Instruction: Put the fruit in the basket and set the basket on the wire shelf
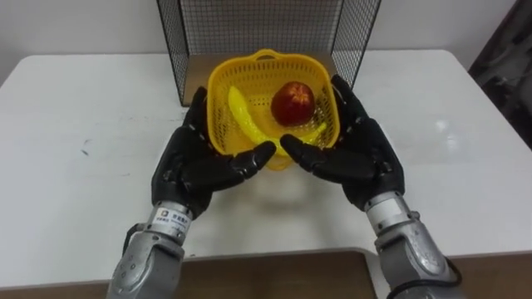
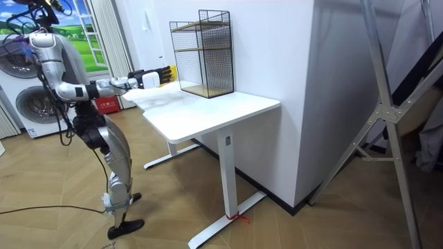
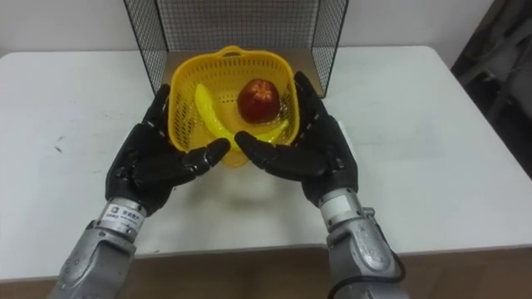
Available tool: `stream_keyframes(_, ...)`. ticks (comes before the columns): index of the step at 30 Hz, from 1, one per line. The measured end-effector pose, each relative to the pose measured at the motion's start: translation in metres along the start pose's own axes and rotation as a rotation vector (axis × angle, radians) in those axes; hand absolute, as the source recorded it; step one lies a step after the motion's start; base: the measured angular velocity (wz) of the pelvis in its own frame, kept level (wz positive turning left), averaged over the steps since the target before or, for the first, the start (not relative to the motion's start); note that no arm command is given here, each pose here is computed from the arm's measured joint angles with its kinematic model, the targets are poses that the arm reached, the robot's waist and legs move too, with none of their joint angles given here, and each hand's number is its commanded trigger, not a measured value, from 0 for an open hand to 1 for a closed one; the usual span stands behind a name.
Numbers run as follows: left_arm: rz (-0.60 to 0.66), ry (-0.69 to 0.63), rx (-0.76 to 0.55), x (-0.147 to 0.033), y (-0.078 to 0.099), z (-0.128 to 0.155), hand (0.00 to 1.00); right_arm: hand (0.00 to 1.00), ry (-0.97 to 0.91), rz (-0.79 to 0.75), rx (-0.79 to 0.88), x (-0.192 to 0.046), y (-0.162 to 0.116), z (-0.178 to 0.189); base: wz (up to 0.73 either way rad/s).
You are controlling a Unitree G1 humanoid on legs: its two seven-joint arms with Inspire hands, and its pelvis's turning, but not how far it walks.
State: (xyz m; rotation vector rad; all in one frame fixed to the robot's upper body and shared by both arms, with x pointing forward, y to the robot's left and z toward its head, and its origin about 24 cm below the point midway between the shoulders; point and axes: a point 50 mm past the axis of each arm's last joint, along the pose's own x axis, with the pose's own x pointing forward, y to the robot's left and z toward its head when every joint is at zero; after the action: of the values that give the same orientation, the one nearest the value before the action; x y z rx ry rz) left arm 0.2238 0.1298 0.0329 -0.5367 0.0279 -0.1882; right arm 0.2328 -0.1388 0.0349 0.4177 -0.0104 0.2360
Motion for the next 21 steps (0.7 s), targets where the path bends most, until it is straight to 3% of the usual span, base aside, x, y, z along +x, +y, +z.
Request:
stream_keyframes(11,0.004,-0.004,-0.014,-0.0024,-0.0009,-0.0023,0.00,0.00,0.026,0.004,-0.014,-0.0024,-0.0049,-0.0028,-0.20)
stream_keyframes(21,-0.014,-0.023,-0.004,0.0018,-0.0029,0.0021,0.00,0.00,-0.005,0.017,-0.004,-0.0011,-0.0027,0.0030,0.08)
